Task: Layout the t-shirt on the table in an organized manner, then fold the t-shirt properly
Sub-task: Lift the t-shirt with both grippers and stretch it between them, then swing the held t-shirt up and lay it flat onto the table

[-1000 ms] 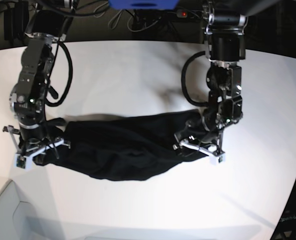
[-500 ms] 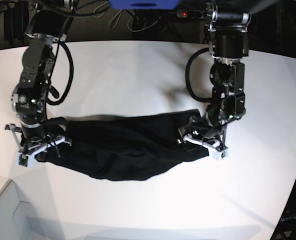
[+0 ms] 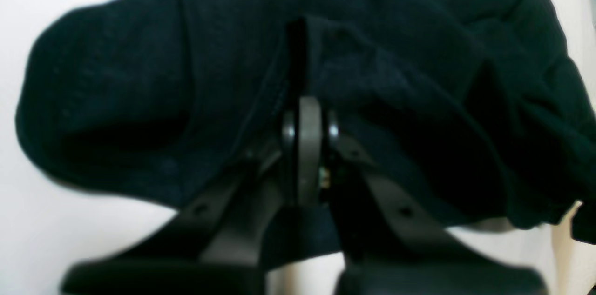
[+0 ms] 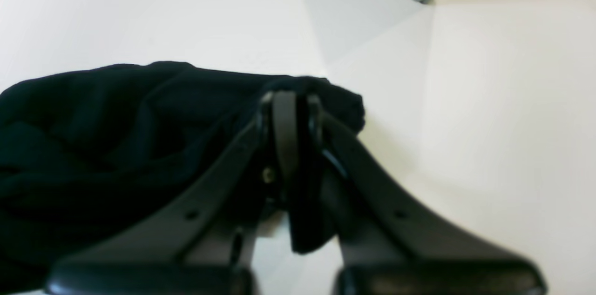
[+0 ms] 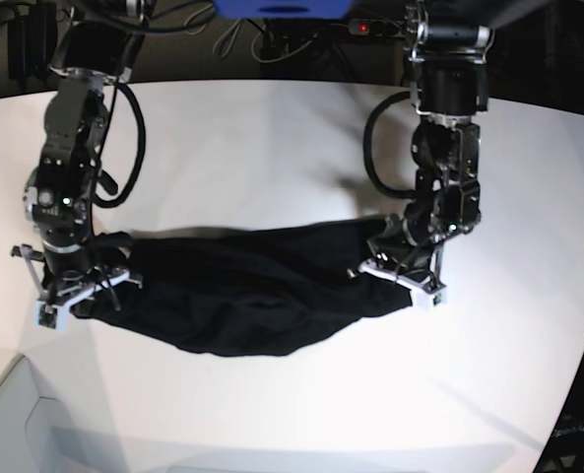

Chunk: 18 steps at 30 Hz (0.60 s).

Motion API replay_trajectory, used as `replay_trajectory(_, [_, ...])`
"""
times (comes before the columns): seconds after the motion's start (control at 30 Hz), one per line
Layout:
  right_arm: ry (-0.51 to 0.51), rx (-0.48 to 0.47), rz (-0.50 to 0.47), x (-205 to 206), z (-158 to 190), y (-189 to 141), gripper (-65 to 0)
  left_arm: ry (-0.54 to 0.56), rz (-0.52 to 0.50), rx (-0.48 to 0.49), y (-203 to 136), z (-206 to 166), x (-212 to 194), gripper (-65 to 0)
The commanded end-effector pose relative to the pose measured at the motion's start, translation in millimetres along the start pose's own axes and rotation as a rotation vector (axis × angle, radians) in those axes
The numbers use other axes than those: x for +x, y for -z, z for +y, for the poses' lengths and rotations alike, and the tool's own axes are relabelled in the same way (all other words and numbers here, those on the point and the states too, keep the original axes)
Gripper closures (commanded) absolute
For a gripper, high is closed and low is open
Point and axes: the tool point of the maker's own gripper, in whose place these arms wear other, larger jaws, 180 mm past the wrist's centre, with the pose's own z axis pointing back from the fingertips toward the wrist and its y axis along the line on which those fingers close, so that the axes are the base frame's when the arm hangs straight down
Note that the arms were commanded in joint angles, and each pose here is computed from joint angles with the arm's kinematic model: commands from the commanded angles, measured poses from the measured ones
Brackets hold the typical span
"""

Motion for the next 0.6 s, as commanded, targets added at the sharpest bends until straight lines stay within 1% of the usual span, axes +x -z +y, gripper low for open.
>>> replay_trajectory(0.0, [-0.003,-0.003,-0.078,23,-2,0,0.0,0.019,-0.095,-0.05,-9,-19,33,-0.3])
replay_trajectory(0.23, [-0.004,-0.003,-0.099,21,-2,4,0.0,0.05,-0.287,-0.183,-58,-66,89,-0.3])
replay_trajectory(0.3, [-0.009,-0.006,-0.109,25,-4,3,0.0,0.085,-0.338,-0.188,-72,-68,107,-0.3])
replay_trajectory(0.4, [-0.017,-0.012,-0.12,31,-7,4,0.0,0.124,-0.415,-0.213,-90,-81,132,-0.3])
replay_trajectory(0.5, [-0.004,-0.01,-0.185,64,-5,7,0.0,0.161,-0.493,-0.245,-104,-103,169,-0.3])
replay_trajectory(0.57, [-0.012,-0.022,-0.24,91,-11,7,0.0,0.194,-0.559,-0.259,-116,-114,202,-0.3])
